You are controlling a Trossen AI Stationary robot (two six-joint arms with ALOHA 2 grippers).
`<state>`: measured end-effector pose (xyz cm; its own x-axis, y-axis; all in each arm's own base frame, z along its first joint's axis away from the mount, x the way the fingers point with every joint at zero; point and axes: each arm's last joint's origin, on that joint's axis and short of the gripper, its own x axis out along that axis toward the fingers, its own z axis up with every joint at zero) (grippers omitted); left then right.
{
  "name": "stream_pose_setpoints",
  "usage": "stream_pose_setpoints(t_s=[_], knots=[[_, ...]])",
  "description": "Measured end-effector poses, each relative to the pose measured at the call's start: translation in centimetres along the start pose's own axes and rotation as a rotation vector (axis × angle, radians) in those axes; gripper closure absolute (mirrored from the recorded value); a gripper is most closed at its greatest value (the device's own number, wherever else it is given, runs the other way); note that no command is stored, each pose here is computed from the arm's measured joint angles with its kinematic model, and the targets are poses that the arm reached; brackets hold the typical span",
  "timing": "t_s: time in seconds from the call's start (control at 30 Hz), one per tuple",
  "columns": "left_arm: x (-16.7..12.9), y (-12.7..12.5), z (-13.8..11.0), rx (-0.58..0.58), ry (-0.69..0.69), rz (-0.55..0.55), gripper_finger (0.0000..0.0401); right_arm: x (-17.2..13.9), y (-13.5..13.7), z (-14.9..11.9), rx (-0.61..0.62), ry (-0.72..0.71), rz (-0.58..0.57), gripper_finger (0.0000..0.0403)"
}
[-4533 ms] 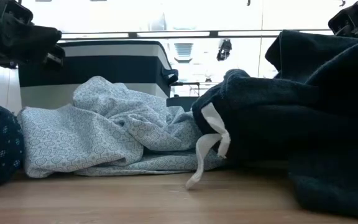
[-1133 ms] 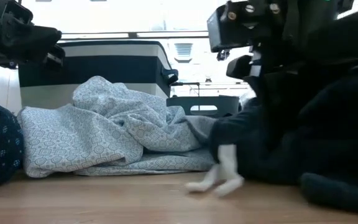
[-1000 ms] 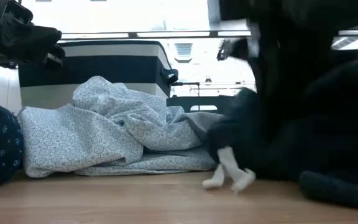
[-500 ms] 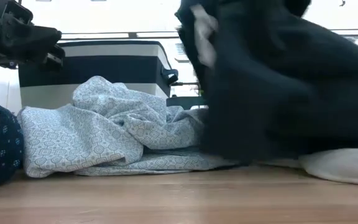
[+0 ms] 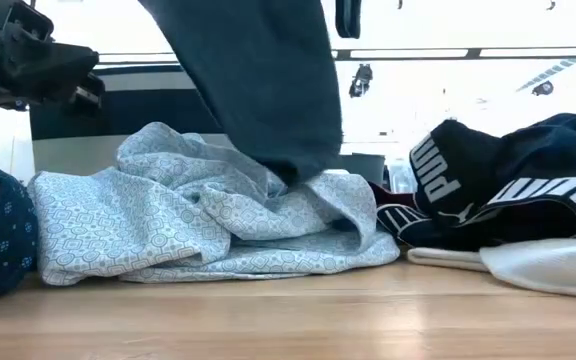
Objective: Pick & Place Cloths
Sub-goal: Put the dark gray shorts into the transparent bin
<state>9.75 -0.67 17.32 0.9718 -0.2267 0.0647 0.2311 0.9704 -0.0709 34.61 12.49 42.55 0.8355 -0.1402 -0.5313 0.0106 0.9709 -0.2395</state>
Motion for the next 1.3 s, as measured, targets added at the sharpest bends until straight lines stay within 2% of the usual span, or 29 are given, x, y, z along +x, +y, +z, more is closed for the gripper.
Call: stream_pose_setpoints(t_s=[0.37,0.73,1.13,1.3], knots=[[0.0,0.0,0.0,-0.001,0.004,0.0,0.036,0.5,-4.5,2.6,0.082,-0.101,-0.114,0.039],[0.0,0.0,0.0,-0.002,0.005,0.001,0.0361,-1.1,-10.7,6.0,0.165,-0.382,-0.349,0.039],[0.0,0.0,0.0,-0.001,0.003,0.0,0.0362,-1.9,-16.5,6.8,0.26,-0.539,-0.498,0.039],[0.0,0.0,0.0,-0.001,0.002,0.0,0.036,-2.2,-18.5,7.0,0.271,-0.628,-0.482,0.039]])
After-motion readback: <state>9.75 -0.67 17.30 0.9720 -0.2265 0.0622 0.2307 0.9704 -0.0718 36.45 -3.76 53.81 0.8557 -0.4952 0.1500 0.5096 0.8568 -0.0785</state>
